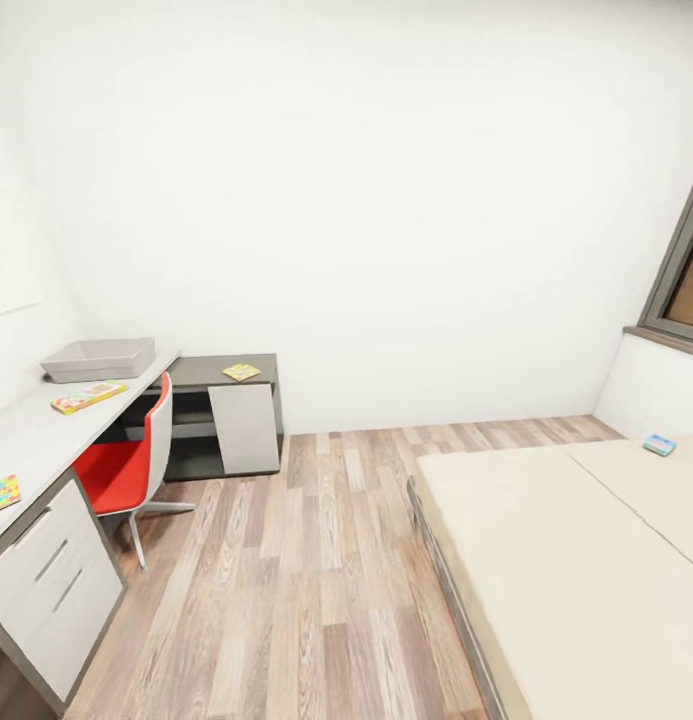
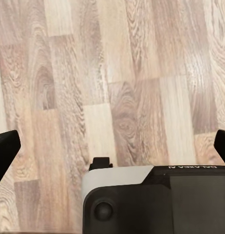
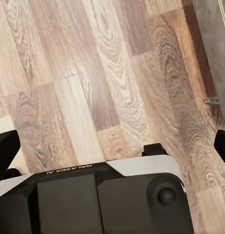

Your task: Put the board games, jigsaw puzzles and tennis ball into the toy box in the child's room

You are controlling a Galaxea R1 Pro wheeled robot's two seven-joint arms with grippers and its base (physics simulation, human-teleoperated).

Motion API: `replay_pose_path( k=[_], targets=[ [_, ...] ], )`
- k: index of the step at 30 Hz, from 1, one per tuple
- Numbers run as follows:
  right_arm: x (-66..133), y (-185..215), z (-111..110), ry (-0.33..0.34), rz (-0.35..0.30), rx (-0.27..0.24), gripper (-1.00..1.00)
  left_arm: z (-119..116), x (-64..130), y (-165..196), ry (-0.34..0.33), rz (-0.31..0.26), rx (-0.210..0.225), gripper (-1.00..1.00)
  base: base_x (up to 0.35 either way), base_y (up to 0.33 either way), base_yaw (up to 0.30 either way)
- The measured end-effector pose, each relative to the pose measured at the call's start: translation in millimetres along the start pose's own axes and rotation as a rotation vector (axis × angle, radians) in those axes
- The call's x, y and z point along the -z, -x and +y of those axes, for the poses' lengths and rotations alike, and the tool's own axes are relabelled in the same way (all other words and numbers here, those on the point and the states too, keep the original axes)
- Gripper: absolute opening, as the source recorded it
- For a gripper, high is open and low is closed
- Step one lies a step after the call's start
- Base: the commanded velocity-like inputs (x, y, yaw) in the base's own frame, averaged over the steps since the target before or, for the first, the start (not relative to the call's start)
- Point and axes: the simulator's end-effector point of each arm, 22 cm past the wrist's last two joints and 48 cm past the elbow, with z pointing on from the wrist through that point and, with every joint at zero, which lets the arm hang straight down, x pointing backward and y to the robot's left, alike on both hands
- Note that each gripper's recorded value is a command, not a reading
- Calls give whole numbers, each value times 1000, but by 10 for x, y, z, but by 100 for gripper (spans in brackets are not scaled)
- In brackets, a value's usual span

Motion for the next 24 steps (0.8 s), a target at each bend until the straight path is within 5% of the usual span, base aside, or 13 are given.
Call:
replay_pose_path(
  k=[24],
  targets=[
    [1,-4,11,1,0,1,100,-12,0,-62,-1,13,0,100,-3,-52,89]
  ],
)
